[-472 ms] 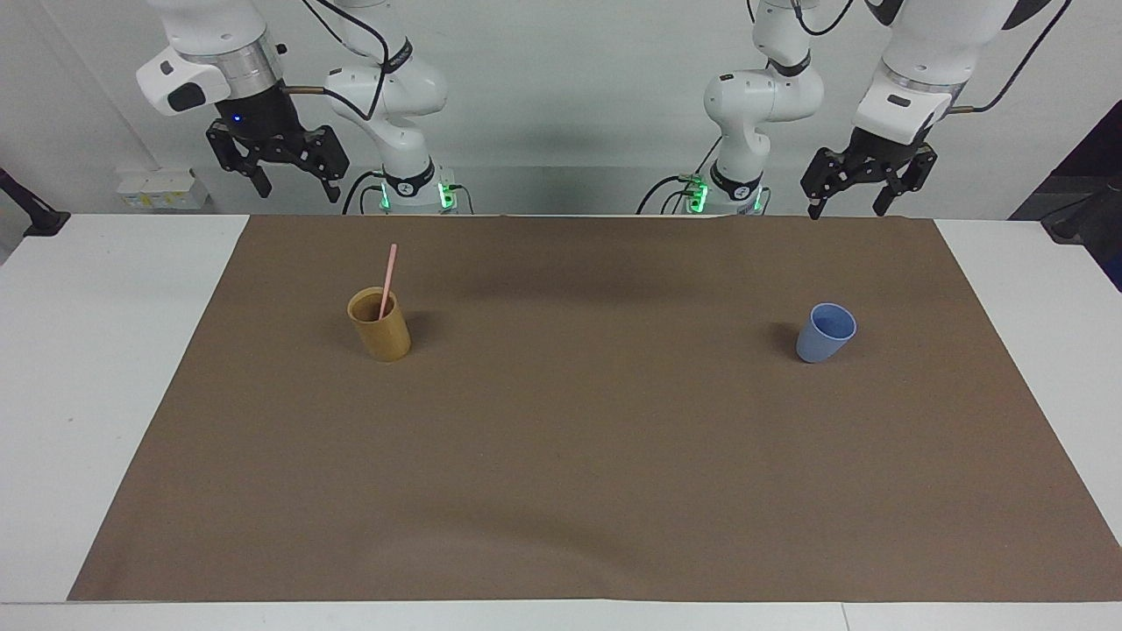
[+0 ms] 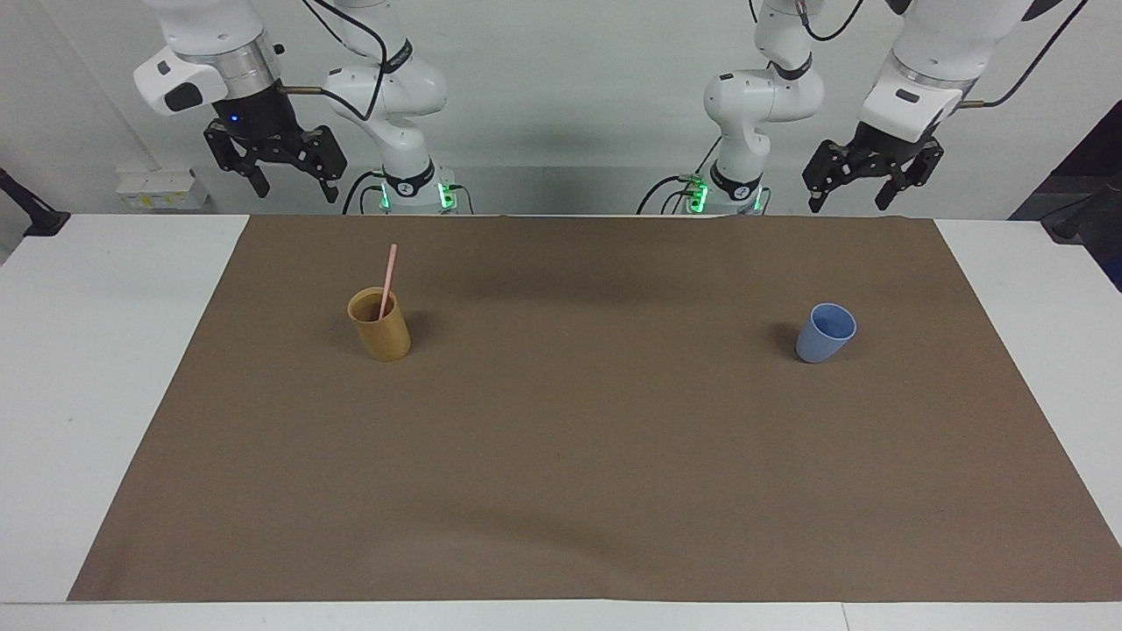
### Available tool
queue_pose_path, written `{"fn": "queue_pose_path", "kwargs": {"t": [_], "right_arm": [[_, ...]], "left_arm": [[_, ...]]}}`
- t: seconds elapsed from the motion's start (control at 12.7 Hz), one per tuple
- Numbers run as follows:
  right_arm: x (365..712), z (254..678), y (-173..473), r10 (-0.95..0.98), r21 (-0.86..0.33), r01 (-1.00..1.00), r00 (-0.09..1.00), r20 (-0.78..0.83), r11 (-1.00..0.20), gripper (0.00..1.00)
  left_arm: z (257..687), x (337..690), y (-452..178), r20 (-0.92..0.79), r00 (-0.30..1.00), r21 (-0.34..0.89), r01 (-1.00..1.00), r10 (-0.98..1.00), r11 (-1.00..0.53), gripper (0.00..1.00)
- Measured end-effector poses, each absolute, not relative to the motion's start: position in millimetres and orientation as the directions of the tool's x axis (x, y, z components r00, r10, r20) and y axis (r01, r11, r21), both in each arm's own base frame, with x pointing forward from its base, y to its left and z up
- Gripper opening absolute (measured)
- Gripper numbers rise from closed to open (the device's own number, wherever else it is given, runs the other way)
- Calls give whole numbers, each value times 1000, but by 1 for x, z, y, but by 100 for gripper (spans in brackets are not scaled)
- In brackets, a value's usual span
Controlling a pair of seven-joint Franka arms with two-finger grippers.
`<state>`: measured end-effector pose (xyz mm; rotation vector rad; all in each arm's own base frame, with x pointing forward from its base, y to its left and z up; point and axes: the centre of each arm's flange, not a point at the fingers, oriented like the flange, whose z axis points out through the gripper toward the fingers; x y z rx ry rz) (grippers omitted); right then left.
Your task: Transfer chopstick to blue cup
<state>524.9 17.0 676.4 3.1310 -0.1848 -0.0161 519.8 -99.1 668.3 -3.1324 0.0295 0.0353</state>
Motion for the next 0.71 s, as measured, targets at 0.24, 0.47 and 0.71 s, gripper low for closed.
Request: {"fn": "queue_pose_path", "kwargs": {"t": [0.24,0.47,0.71], "right_arm": [[525,676,17,-118,6,-118,993,-10,-993,100],[525,676,17,-118,6,-118,993,-10,-993,100],[525,676,17,-118,6,-118,993,-10,-993,100]], "left_arm": [[668,521,-97,-24,1000,-8,-13,-13,-1000,100],[670,522,-92,-21,1000,-7,-2,-2,-1000,100],[672,520,-94,-19,1000,-7,-6,-6,-1000,100]]}}
